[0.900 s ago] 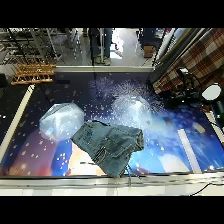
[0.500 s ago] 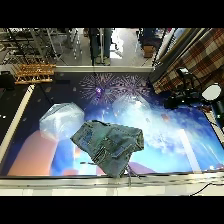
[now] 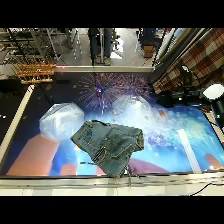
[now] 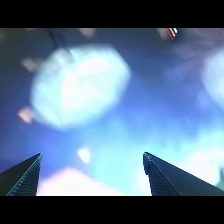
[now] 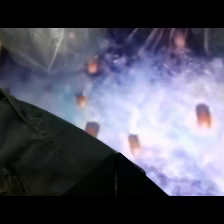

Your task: Fold the clothes and pants, and hang the long-sleeved shirts on hangers.

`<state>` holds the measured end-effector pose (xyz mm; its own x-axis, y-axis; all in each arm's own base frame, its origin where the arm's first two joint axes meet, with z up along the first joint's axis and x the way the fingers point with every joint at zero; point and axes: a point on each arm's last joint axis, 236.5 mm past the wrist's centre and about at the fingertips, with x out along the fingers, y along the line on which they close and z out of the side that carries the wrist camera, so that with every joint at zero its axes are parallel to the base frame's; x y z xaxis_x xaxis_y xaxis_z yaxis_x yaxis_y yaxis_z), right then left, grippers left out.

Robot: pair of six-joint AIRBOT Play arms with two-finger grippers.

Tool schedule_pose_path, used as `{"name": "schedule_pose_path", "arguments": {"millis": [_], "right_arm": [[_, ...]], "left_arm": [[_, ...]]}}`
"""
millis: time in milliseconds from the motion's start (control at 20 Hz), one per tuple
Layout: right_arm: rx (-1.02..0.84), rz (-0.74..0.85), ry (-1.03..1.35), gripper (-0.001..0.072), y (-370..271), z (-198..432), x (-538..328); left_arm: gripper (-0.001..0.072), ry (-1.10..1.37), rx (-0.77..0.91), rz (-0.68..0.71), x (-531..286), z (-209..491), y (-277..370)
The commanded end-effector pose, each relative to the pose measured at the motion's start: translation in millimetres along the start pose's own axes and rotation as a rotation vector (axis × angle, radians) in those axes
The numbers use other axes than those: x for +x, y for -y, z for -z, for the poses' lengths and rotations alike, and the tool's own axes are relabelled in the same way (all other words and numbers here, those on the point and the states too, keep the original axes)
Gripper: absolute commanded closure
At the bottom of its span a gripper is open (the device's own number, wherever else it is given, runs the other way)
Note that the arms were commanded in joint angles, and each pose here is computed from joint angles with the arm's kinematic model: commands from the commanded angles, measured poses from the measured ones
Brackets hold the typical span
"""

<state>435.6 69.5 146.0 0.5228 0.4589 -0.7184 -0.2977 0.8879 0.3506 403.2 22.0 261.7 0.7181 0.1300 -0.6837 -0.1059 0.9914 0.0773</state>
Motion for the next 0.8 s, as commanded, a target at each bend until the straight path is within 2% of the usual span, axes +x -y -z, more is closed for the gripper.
{"name": "schedule_pose_path", "arguments": {"millis": [0,100,150,200,250,300,350,400,450,500,550,600,700,750], "right_arm": [[0.065,-0.148,-0.098,0.0675,-35,22,-3],[0.074,-0.047,-0.214,0.0676,-12,50,-4],[0.081,0.074,-0.31,0.0676,15,72,-11],[0.07,0.237,-0.411,0.0676,51,95,-25],[0.074,0.406,-0.492,0.0676,87,112,-47],[0.096,0.512,-0.514,0.0672,110,119,-66],[0.143,0.518,-0.468,0.063,116,115,-72],[0.203,0.419,-0.352,0.0539,103,100,-62],[0.219,0.232,-0.212,0.0451,71,77,-47],[0.183,-0.012,-0.072,0.0409,20,52,-34],[0.15,-0.208,0.006,0.0409,-24,45,-29],[0.146,-0.333,-0.015,0.0381,-55,62,-21],[0.189,-0.356,-0.22,0.0191,-68,141,8],[0.258,-0.374,-0.289,0.0184,-73,174,21]], "left_arm": [[0.0017,-0.23,0.212,0.333,-14,59,71],[0.002,-0.384,0.346,0.519,-33,100,100],[0.0028,-0.466,0.338,0.51,-33,115,95],[0.0085,-0.525,0.272,0.404,-24,124,76],[0.0148,-0.564,0.189,0.222,-10,130,42],[0.0148,-0.585,0.153,0.083,0,135,14],[0.0141,-0.596,0.162,0.02,8,141,0],[0.0103,-0.577,0.159,0.046,20,144,5],[0.0058,-0.515,0.161,0.168,35,145,33],[0.0054,-0.441,0.171,0.334,45,145,71],[0.0038,-0.375,0.151,0.492,52,148,109],[0.0011,-0.354,0.123,0.585,60,157,132],[0.0009,-0.39,0.096,0.63,86,193,147],[0.0009,-0.442,0.083,0.617,102,215,144]]}}
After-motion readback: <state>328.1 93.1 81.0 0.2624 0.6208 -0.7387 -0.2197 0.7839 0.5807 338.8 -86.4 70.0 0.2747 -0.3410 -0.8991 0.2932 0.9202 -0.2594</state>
